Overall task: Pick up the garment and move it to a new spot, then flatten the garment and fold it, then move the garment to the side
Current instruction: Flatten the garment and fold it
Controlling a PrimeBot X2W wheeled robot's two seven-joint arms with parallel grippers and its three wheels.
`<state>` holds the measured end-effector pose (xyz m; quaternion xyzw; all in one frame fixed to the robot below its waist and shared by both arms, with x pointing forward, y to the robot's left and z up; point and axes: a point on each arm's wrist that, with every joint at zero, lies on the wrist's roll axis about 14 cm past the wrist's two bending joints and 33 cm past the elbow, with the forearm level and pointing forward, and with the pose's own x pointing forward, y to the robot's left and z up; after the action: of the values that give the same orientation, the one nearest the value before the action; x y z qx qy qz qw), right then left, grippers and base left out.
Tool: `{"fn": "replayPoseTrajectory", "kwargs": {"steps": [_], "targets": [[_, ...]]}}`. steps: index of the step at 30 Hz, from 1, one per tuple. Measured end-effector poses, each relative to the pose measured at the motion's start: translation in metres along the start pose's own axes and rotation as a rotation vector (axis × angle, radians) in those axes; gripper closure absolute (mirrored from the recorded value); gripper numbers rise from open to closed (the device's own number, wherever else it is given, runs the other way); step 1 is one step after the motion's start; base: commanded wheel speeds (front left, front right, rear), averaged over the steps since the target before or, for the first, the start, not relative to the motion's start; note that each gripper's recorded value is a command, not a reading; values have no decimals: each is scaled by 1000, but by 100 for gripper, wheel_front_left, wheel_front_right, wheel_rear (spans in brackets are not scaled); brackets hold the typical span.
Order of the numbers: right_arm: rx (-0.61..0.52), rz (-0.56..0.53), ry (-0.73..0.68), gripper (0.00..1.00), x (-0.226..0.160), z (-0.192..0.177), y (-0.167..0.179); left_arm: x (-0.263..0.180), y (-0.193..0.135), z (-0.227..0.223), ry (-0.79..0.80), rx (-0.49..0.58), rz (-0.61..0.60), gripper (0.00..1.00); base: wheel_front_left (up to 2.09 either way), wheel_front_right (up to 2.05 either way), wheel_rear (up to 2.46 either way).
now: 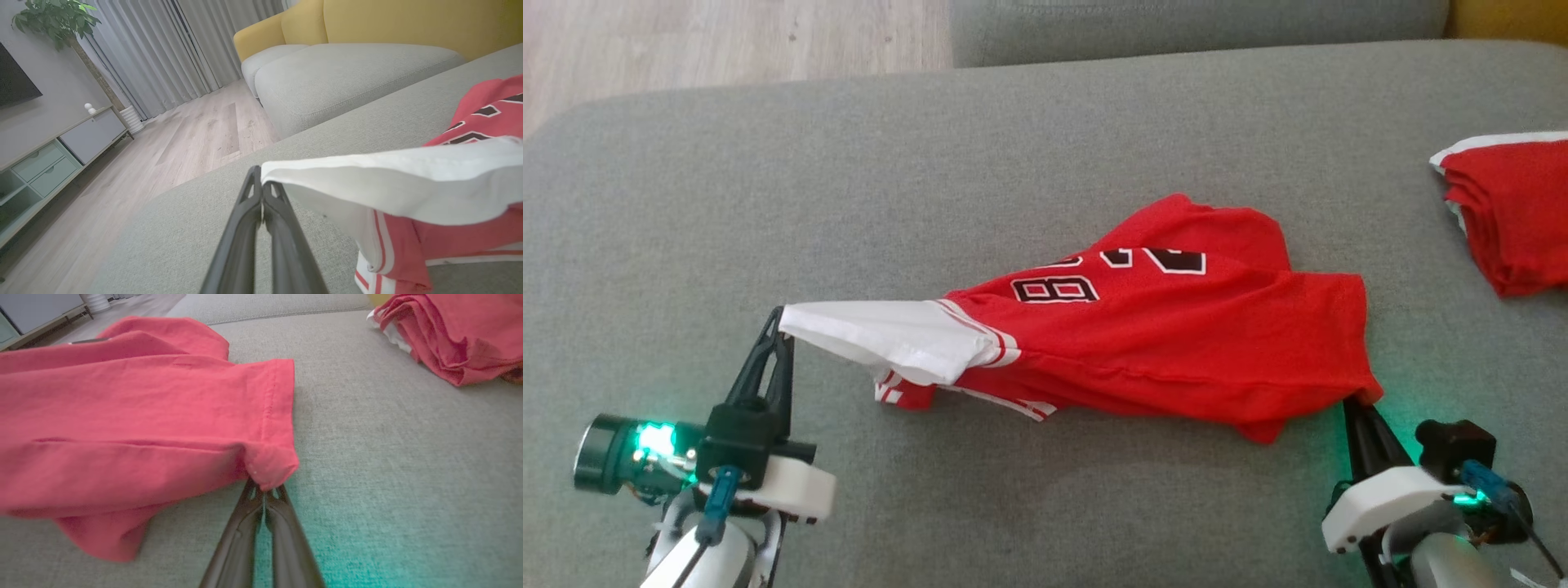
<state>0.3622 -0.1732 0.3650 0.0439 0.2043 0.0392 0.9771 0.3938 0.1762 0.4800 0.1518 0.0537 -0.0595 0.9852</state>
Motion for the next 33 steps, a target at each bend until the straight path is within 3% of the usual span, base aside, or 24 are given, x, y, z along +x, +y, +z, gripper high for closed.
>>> {"fn": "replayPoseTrajectory", "kwargs": {"steps": [5, 9, 15, 22, 28, 33], "targets": [[-17, 4, -50, 100, -3, 14, 0, -4, 3, 11, -35, 10, 4, 100, 0, 0, 0], [-53, -4, -152, 100, -9, 47, -7, -8, 8, 31, -100, 41, 1, 100, 0, 0, 0], [-103, -55, -360, 100, -41, 115, -28, -16, 17, 88, -281, 101, -21, 100, 0, 0, 0], [-129, -100, -583, 100, -74, 204, -43, -17, 33, 195, -570, 195, -20, 100, 0, 0, 0], [-133, -68, -684, 100, -63, 281, -40, 5, 44, 255, -676, 263, -44, 100, 0, 0, 0], [-112, -13, -703, 100, -23, 338, -33, 53, 55, 288, -686, 254, -57, 100, 0, 0, 0]]}}
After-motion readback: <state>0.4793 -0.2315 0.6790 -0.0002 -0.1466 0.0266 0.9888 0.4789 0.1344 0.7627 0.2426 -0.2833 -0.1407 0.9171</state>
